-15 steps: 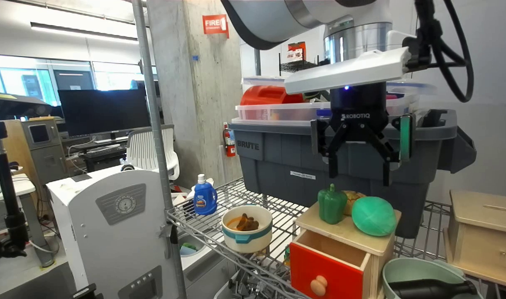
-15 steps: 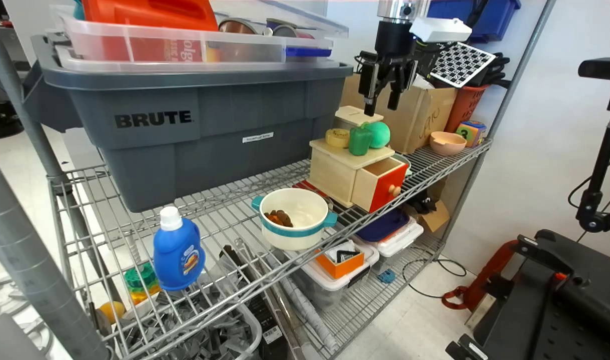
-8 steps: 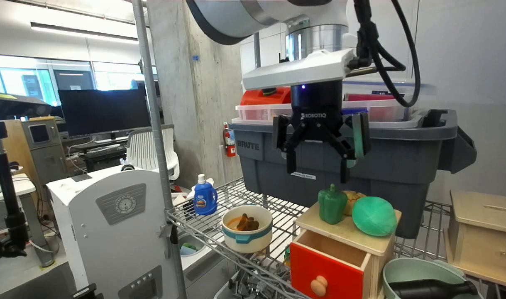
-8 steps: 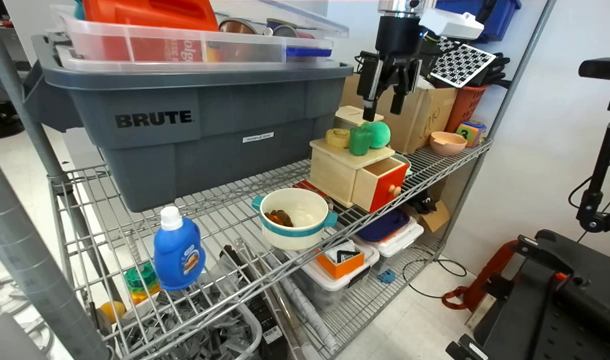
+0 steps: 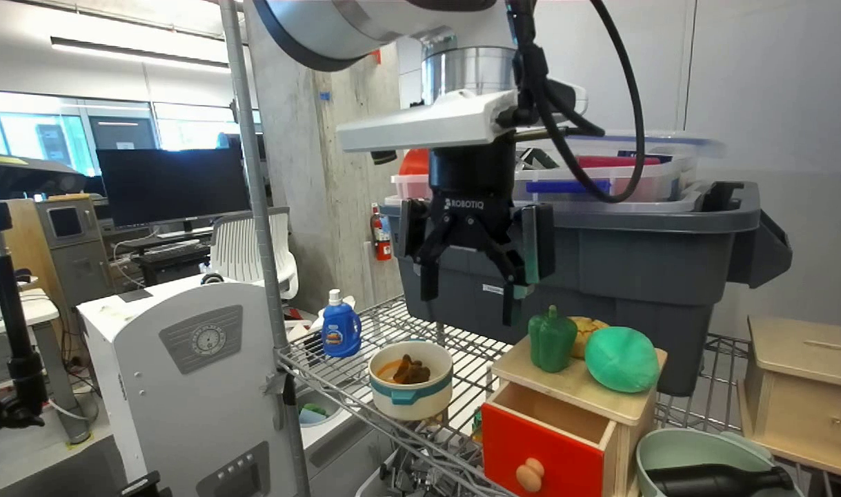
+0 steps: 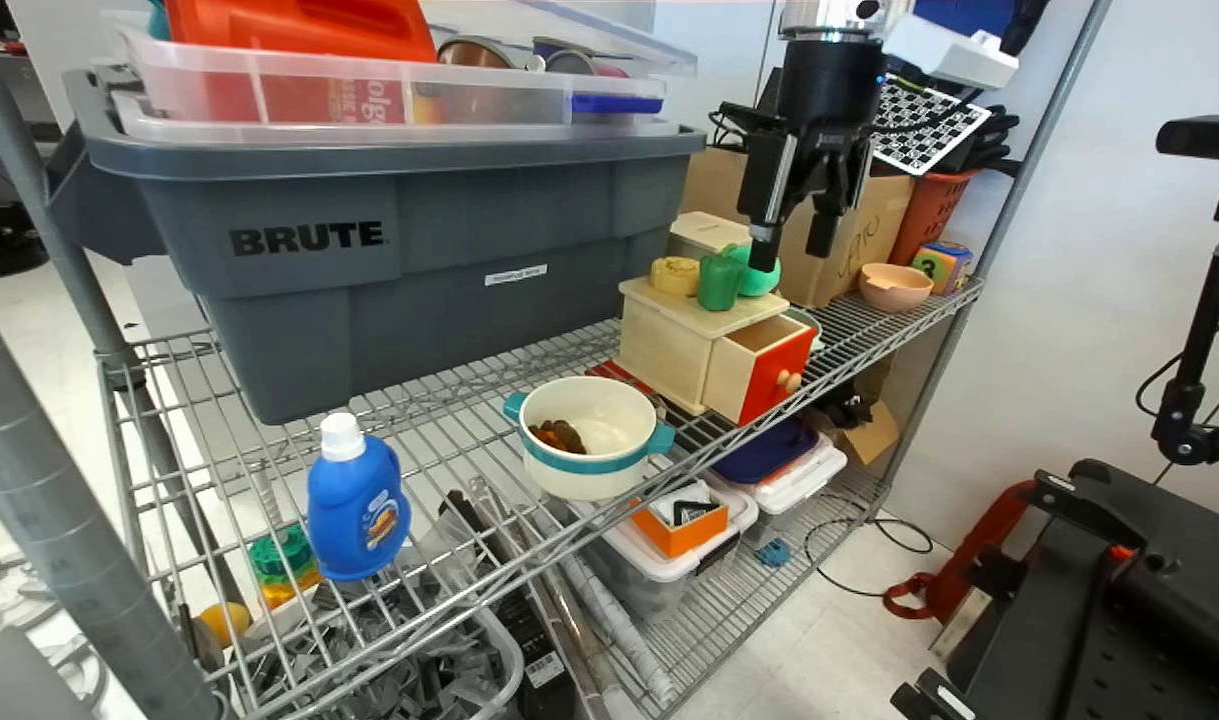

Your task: Put the turquoise object in the pot on top of the chest drawer

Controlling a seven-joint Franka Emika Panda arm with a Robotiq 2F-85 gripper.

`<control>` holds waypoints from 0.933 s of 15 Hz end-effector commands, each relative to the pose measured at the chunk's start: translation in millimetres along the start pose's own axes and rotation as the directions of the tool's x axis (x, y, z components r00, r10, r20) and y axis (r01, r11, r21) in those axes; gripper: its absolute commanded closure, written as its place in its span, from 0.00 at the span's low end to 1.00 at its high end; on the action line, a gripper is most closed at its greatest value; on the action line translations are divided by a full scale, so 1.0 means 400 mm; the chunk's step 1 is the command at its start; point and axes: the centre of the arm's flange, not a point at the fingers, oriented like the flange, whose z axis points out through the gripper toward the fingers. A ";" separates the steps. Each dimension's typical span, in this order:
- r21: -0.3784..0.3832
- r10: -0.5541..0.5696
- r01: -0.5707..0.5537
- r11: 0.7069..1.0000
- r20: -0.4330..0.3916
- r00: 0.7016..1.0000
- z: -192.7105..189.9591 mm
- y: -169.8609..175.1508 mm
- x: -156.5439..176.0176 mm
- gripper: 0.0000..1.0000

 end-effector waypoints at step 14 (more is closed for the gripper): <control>-0.022 -0.007 0.005 1.000 -0.069 0.998 -0.051 -0.231 -0.513 0.00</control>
